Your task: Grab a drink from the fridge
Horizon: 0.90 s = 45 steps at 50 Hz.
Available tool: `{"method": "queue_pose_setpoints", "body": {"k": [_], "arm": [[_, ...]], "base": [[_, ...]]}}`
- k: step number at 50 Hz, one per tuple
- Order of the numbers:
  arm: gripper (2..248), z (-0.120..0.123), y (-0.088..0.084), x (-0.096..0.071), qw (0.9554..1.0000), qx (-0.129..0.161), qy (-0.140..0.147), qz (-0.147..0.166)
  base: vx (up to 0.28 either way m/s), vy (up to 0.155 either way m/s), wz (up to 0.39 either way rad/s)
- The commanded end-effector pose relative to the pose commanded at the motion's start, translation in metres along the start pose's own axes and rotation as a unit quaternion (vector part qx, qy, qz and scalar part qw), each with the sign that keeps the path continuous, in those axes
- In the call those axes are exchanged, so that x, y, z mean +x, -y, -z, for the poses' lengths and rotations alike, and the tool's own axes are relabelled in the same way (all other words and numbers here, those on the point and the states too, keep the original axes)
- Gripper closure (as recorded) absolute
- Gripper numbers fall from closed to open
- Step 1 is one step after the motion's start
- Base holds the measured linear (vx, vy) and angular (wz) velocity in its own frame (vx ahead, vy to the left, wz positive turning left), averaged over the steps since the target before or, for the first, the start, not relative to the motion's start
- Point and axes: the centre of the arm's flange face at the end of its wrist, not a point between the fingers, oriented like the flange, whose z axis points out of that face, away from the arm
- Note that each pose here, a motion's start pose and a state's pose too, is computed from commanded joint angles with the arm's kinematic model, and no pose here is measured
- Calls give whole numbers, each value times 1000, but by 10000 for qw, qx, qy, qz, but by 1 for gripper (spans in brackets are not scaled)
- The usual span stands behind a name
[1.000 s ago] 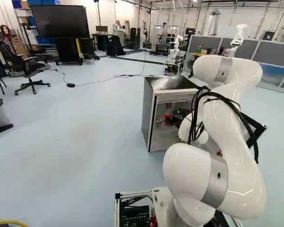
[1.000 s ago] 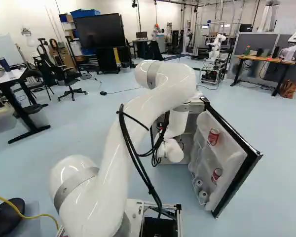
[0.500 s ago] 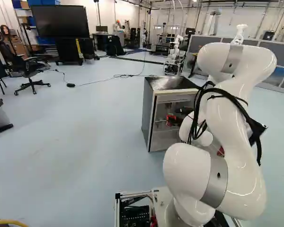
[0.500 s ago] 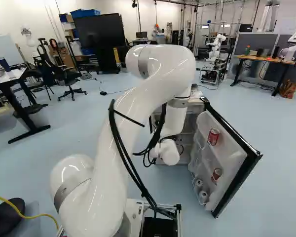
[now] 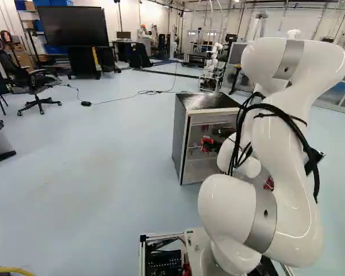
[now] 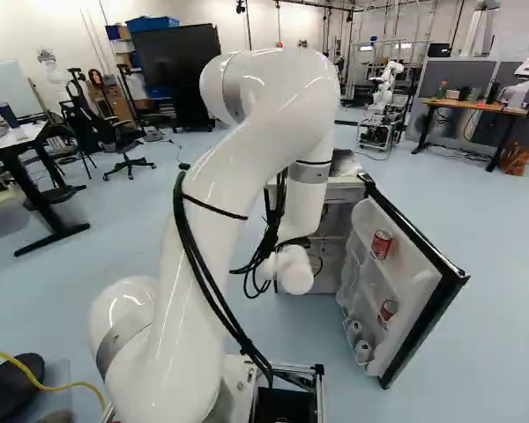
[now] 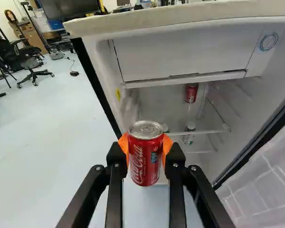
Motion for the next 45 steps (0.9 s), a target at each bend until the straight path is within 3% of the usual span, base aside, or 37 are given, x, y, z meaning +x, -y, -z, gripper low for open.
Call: {"method": "queue_pose_setpoints", "body": {"k": [45], "arm": [[160,23,7,50,9980,-199,-542,256]], "base": [[0,0,0]]}}
